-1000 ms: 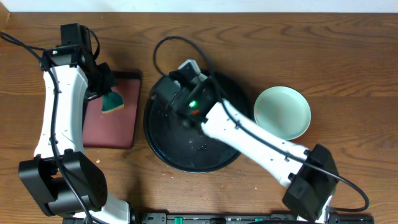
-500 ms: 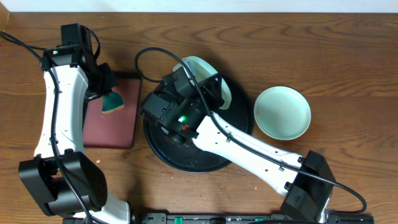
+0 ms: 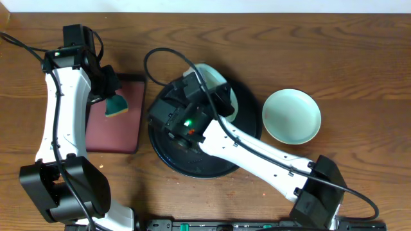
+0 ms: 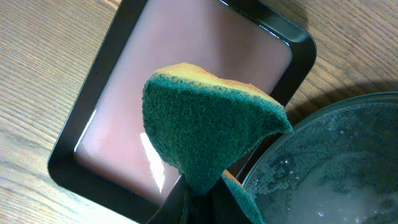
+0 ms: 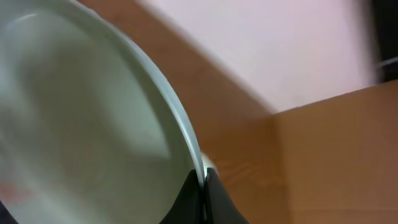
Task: Clean dirty plates on tray and stack at the side
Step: 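Lift the light-blue plate with the right gripper and carry it onto the stack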
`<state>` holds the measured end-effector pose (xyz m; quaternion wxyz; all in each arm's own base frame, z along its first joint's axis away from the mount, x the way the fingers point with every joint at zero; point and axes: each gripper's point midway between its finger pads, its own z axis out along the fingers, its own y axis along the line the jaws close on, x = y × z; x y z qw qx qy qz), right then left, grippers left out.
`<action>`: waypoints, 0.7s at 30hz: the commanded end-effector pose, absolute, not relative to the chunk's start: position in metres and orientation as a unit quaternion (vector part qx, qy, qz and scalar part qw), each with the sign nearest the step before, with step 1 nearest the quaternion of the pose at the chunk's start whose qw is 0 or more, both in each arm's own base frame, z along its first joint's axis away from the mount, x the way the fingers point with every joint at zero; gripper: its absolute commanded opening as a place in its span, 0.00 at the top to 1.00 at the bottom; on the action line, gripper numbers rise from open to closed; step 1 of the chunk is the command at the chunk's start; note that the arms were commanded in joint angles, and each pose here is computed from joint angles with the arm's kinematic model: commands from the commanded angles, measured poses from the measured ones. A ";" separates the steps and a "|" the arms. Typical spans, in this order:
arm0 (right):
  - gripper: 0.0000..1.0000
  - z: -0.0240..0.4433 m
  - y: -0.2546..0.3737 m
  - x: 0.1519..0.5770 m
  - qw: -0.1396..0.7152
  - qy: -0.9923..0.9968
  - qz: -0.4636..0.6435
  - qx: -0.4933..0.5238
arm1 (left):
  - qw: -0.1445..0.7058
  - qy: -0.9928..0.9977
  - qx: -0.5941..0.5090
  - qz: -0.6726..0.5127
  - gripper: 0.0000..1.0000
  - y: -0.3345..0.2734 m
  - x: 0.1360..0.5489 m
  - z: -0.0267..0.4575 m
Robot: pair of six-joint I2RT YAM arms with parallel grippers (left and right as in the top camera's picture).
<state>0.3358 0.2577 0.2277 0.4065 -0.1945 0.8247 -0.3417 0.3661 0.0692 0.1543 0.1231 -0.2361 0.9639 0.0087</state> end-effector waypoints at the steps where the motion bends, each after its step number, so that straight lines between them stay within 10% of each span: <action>1: 0.99 0.183 0.265 0.325 0.297 0.908 -0.219 -0.200 | 0.117 0.965 -0.233 0.009 0.93 0.069 0.363 0.151; 10: 0.99 0.168 0.306 0.316 0.156 0.945 0.083 -0.275 | 0.117 0.965 -0.233 0.009 0.93 0.069 0.363 0.151; 21: 0.99 0.235 0.184 0.363 0.201 0.965 0.127 -0.114 | 0.117 0.965 -0.233 0.009 0.93 0.069 0.363 0.151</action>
